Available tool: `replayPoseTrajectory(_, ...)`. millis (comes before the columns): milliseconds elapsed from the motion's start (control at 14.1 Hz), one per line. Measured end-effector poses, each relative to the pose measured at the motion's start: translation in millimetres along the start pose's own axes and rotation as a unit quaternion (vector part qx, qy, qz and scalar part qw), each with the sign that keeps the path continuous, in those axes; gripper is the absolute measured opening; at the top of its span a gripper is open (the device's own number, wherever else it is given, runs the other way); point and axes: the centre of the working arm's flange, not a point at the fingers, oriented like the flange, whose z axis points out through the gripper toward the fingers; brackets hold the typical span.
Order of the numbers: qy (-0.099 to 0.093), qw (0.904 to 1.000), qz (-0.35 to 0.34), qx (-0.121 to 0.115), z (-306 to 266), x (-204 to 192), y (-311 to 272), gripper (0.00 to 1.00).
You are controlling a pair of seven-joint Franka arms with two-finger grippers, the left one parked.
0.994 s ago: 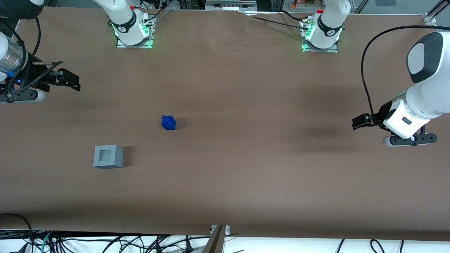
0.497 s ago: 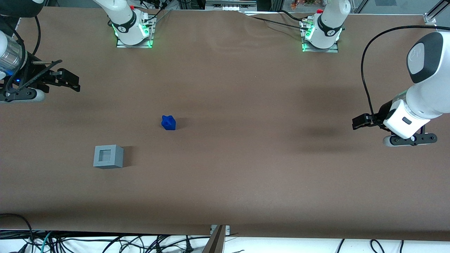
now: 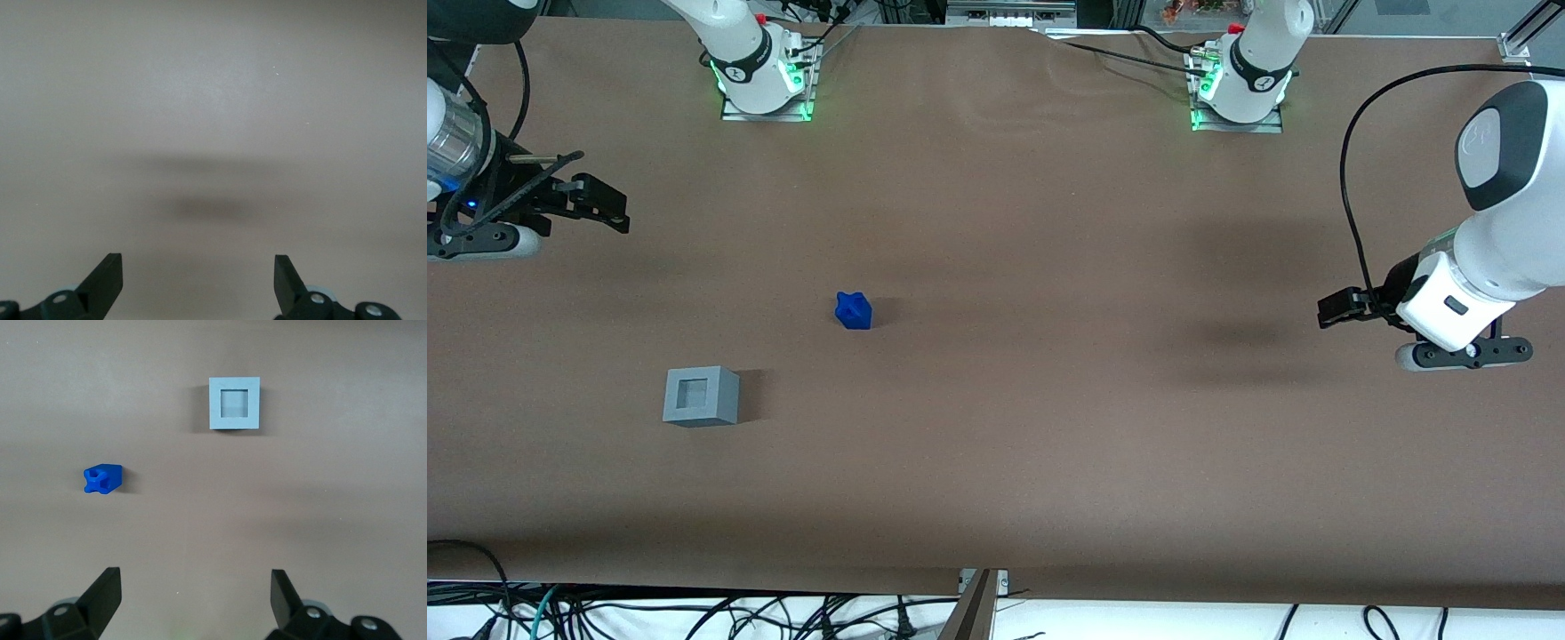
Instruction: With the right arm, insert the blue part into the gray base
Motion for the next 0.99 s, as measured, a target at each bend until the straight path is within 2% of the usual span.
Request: replayPoseTrajectory(994,-0.002,1.0000,-0.001,0.000,2.2,1.2,-1.0,0.99)
